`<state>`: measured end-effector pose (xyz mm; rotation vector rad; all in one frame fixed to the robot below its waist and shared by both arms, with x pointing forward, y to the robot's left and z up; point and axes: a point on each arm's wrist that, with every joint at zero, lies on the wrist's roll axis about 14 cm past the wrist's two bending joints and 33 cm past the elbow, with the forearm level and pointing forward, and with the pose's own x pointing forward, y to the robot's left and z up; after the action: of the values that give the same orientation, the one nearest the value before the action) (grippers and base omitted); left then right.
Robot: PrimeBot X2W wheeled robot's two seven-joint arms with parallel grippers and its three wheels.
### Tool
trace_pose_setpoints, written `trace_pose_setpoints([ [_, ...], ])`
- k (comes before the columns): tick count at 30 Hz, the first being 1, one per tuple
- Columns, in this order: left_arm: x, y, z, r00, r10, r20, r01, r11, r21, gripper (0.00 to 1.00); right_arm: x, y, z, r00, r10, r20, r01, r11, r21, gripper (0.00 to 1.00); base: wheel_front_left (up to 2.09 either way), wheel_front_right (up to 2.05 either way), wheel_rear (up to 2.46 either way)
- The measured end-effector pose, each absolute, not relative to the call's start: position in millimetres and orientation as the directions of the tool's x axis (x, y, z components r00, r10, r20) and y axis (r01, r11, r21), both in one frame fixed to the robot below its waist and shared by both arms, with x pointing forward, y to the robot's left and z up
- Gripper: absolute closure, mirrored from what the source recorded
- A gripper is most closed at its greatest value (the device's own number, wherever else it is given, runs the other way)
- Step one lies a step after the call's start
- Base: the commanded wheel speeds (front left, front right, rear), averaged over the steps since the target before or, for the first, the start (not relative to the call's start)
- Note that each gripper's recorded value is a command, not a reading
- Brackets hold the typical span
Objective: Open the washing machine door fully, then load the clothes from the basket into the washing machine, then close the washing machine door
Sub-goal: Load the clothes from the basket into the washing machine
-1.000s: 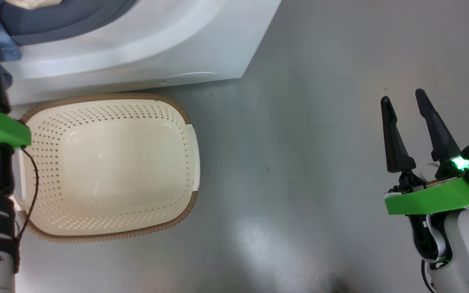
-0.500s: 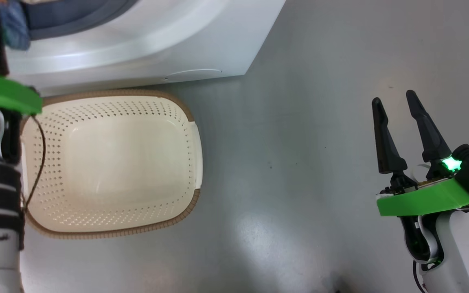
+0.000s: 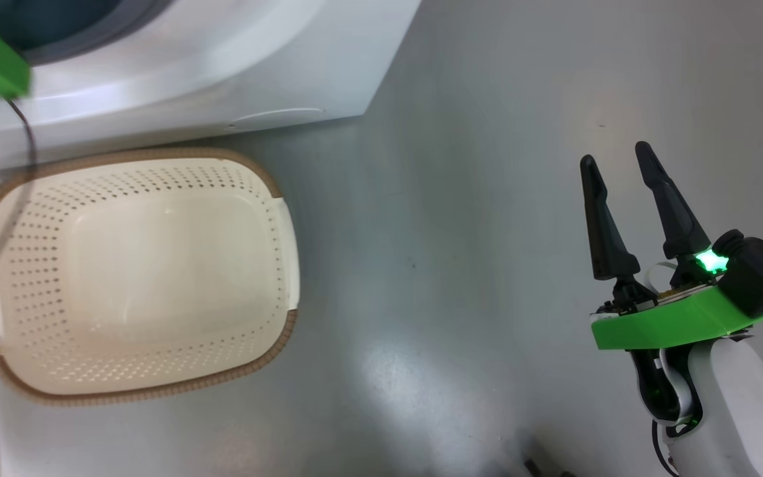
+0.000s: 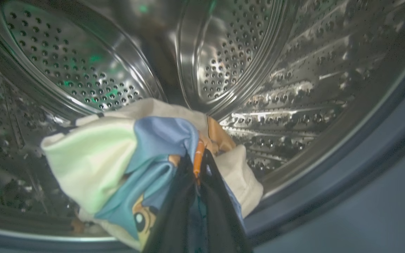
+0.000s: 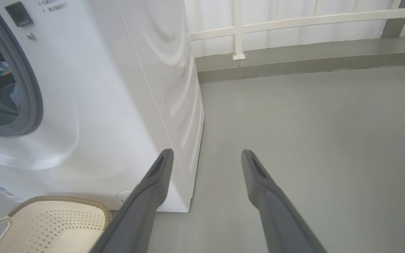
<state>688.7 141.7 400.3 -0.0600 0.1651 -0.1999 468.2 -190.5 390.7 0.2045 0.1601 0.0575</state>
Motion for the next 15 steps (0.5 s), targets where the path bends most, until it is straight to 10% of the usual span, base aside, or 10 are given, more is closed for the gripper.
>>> trace_pose_setpoints([
  [7, 721, 144, 451, 0.985, -0.171, 0.023, 0.172, 0.980, -0.103, 1.00, 467, -198, 389, 0.986, 0.045, -0.160, -0.012, 0.980, 0.200, 0.00, 0.00, 0.00, 0.00],
  [15, 708, 132, 398, 0.972, -0.198, -0.123, 0.188, 0.978, -0.093, 1.00, 464, -200, 389, 0.986, 0.035, -0.163, -0.001, 0.980, 0.200, 0.00, 0.00, 0.00, 0.00],
])
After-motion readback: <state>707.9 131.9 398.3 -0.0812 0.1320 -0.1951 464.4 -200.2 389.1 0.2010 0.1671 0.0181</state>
